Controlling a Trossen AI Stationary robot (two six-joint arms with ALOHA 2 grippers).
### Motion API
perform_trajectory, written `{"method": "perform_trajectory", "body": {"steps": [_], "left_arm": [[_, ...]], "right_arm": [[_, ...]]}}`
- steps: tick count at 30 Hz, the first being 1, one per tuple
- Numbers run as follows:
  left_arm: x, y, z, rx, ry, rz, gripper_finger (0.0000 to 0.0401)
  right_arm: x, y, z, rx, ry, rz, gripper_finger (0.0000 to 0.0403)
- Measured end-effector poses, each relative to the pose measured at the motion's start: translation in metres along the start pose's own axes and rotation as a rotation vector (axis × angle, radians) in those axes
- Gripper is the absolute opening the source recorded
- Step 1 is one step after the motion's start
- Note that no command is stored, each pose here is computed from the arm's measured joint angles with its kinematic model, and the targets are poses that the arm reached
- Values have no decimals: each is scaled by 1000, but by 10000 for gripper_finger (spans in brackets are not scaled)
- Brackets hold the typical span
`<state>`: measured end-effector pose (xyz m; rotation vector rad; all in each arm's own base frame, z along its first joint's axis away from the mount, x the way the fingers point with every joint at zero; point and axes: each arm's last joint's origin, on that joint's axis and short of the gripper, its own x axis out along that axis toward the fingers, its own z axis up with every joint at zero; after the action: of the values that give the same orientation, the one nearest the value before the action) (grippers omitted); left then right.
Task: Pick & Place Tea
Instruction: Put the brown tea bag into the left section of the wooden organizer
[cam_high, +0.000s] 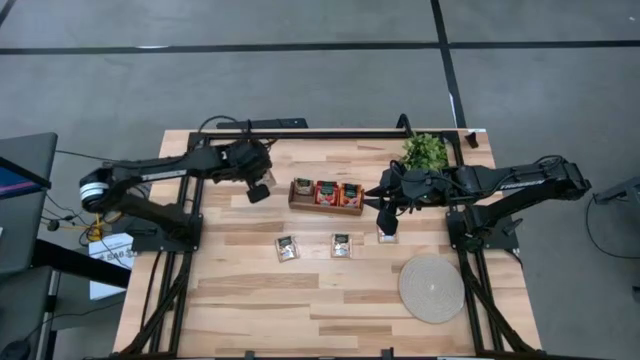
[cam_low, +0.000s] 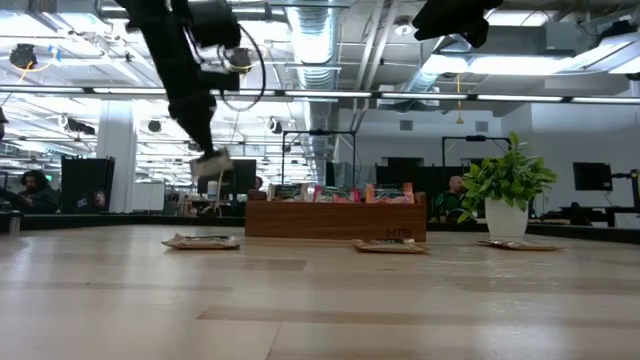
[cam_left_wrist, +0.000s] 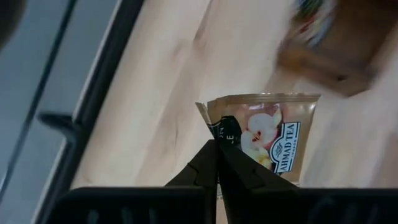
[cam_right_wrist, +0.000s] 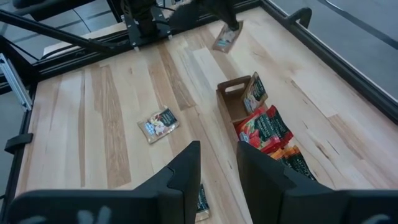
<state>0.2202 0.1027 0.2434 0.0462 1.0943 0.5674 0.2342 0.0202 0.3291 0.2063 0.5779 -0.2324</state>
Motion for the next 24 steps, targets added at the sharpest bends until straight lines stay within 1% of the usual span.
{"method": "perform_trajectory", "body": {"steps": [4, 7, 10, 12, 16, 24], "left_arm": [[-26, -10, 16, 49, -109, 0, 0], [-44, -22, 35, 142, -191, 21, 0], [-52, -35, 54, 230, -229, 63, 0], [-53, -43, 66, 266, -244, 100, 0], [-43, -62, 81, 326, -235, 157, 0], [-6, -107, 84, 457, -141, 327, 0]], "right_arm": [[0, -1, 0, 0, -2, -7, 97], [0, -1, 0, 0, -2, -8, 97], [0, -1, 0, 1, -2, -8, 97], [0, 0, 0, 1, -2, -8, 97], [0, 0, 0, 1, -2, -7, 97], [0, 0, 0, 0, -2, -7, 97]]}}
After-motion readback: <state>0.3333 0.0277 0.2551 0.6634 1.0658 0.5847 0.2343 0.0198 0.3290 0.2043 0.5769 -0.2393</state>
